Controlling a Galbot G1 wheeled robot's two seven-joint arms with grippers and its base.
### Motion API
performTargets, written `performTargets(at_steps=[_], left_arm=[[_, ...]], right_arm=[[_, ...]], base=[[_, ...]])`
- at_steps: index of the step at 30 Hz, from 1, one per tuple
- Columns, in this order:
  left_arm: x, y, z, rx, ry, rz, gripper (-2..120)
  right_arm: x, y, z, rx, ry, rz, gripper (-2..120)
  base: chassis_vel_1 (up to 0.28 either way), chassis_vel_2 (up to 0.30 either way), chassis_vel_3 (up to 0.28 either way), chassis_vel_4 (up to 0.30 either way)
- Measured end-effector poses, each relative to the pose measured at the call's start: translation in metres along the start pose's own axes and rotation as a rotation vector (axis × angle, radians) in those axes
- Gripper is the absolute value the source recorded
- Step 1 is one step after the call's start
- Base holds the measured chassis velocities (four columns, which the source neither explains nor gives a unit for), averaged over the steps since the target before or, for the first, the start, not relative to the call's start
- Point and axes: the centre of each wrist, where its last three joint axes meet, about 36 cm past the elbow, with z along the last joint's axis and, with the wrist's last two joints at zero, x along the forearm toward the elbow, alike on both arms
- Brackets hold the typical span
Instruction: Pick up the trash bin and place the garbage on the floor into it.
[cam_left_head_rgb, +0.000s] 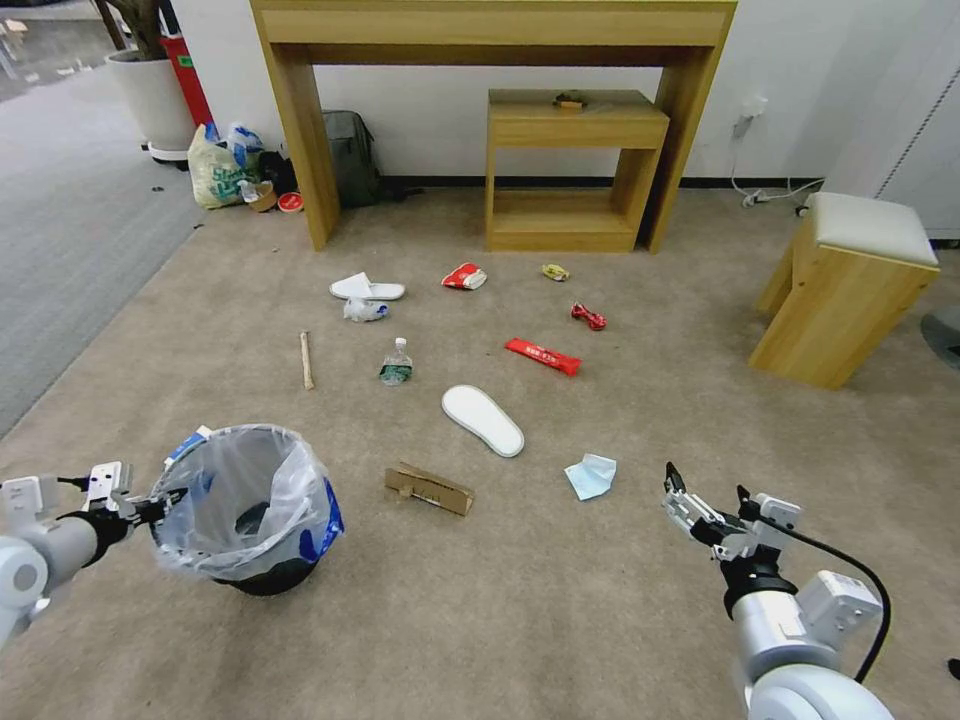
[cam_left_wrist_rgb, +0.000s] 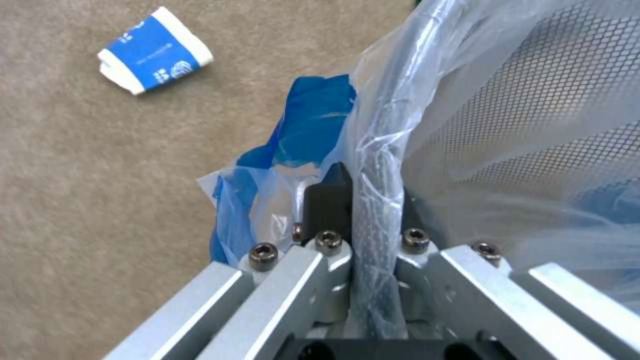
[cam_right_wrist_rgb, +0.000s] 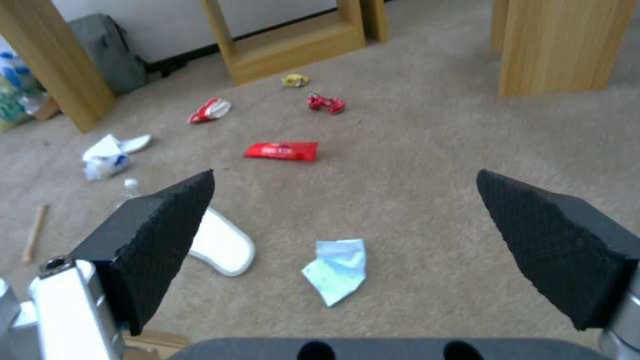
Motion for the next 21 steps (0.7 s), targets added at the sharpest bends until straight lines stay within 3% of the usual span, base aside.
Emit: performTargets(at_steps=[8, 21], left_arm=[[0.038, -0.025, 0.030, 0.047, -0.044, -0.035, 0], [0.073, -0.047, 0.067, 0.101, -0.030, -0.103, 0]], right_arm=[[-0.001, -0.005, 0.002, 0.173, -0.050, -0.005, 100], [-0.009, -0.013, 0.015, 0.302, -0.112, -0.058, 100]], base=[[0.000, 0.000, 0.000, 0.000], [0.000, 0.000, 0.000, 0.000]])
